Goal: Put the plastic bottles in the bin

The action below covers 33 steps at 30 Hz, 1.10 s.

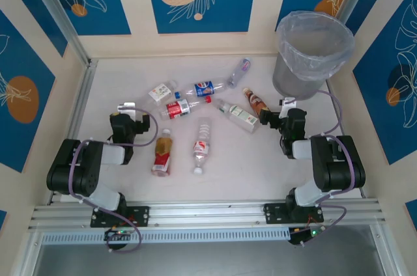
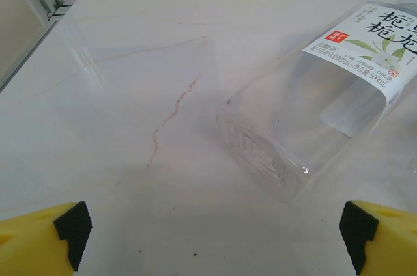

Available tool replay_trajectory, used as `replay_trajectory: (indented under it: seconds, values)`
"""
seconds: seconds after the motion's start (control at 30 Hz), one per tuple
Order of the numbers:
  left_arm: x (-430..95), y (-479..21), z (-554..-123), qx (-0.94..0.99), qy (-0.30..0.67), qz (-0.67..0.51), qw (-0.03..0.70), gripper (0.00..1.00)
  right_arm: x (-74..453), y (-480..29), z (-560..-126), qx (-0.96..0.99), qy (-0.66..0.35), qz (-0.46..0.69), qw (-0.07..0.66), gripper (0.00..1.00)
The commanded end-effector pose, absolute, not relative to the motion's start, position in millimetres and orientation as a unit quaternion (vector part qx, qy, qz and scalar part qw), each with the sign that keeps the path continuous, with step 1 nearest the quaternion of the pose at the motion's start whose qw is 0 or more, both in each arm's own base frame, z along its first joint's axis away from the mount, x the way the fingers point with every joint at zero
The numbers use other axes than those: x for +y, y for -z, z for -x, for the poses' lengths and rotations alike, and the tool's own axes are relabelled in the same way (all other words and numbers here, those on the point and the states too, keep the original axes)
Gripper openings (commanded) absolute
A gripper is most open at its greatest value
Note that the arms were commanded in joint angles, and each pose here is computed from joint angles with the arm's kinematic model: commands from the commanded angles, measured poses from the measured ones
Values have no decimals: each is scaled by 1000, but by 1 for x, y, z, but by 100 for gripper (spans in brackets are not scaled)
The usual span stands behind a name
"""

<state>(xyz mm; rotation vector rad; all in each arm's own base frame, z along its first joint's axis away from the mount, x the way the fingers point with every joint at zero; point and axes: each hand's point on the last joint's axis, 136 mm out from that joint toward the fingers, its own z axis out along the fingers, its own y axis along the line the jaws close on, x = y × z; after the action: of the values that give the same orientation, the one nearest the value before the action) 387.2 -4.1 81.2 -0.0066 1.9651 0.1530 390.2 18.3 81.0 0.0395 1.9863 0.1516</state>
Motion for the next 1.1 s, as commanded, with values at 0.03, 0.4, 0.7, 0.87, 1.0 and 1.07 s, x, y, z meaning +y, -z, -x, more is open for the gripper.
replay_trajectory:
  seconds: [0.03,0.4,0.7,0.87,1.0,1.07]
  values:
    - [-7,-90,-393,823,-61,-4,564,99,20,-94,-396,824,-62,-8,562,99]
    - [-7,-91,-393,823,-61,-4,565,99,20,-94,-396,825,-70,-8,561,99]
    - [-7,-90,-392,823,-61,-4,565,99,20,-94,-396,824,-67,-7,562,99]
    - [-7,-91,-392,822,-61,-4,567,99,16,-96,-396,824,-58,-18,564,99]
    - [-9,-105,-398,837,-61,-11,544,99,16,-109,-390,816,-57,-18,574,99]
    - [-5,-113,-398,852,-68,-1,520,99,16,-119,-386,812,-57,-18,580,99]
